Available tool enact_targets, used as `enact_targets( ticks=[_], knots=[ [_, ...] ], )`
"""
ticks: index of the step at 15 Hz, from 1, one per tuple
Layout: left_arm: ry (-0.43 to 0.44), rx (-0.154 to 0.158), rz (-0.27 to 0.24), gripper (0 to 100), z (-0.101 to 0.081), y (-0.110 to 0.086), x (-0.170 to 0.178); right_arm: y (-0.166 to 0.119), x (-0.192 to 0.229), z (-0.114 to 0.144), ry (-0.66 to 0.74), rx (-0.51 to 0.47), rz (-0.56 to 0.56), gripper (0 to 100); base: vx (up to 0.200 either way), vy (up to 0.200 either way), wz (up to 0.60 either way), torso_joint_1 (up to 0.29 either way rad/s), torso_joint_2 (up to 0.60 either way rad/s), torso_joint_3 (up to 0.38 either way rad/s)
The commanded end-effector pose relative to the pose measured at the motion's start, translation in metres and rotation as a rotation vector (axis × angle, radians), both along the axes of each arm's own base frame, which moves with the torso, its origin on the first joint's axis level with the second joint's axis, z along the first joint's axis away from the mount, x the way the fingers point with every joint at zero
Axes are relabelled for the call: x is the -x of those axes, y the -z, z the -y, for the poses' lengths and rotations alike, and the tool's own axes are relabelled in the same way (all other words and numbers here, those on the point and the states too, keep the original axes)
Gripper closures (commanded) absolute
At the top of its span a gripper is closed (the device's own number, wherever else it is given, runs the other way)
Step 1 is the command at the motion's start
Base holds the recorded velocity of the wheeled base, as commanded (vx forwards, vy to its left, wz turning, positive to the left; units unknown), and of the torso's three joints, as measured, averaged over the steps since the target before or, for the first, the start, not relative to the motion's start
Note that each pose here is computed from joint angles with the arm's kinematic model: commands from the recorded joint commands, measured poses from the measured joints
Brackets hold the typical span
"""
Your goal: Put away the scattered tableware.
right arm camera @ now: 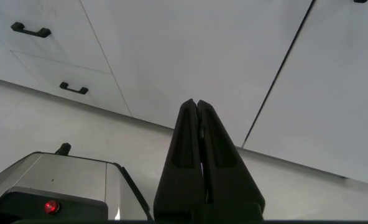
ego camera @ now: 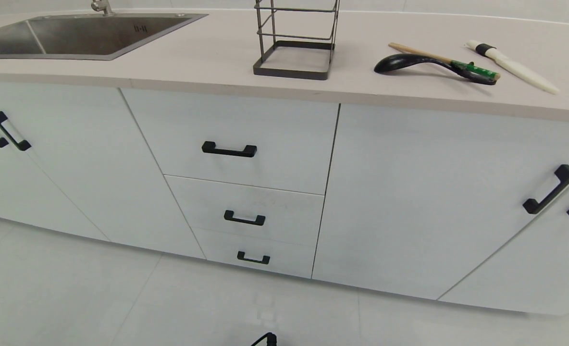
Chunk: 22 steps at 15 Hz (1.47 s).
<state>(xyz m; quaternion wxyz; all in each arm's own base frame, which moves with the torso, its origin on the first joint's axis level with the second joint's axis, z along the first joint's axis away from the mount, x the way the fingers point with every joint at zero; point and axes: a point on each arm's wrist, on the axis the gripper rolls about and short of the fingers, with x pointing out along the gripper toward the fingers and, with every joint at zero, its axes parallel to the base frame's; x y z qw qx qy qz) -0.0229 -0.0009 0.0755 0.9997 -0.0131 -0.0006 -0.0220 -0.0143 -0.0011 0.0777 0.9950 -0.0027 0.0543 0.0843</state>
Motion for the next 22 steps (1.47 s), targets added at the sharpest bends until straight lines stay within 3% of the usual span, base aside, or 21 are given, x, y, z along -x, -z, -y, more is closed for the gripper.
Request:
enact_targets(
  ticks=[1,11,16,20,21,22],
  knots=[
    [-0.001,0.000,0.000,0,0.0000,-0.0001,-0.0001,0.0000,-0.0001,0.0000,-0.001,0.000,-0.002,100,0.000,-0.200,0.00,0.002,0.00,0.002],
    [0.002,-0.017,0.001,0,0.0001,-0.0001,-0.0001,0.0000,-0.0001,0.0000,-0.001,0.000,-0.002,100,0.000,0.000,0.00,0.000,0.00,0.000],
    [0.005,-0.008,0.005,0,0.0003,-0.0006,-0.0001,0.0000,-0.0001,0.0000,0.000,0.000,-0.002,100,0.000,0.000,0.00,0.000,0.00,0.000],
    [0.013,-0.026,0.004,0,0.0004,-0.0005,-0.0001,0.0000,-0.0001,0.0000,0.000,0.000,-0.002,100,0.000,0.000,0.00,0.000,0.00,0.000],
    [0.049,-0.053,0.017,0,0.0013,-0.0016,0.0000,0.0000,-0.0001,0.0000,0.000,0.000,-0.002,100,0.000,0.000,0.00,0.000,0.00,0.000],
    [0.062,-0.075,0.084,0,0.0016,-0.0081,0.0003,0.0000,-0.0001,0.0000,0.000,0.000,-0.002,100,0.000,0.000,0.00,0.000,0.00,0.000]
  ],
)
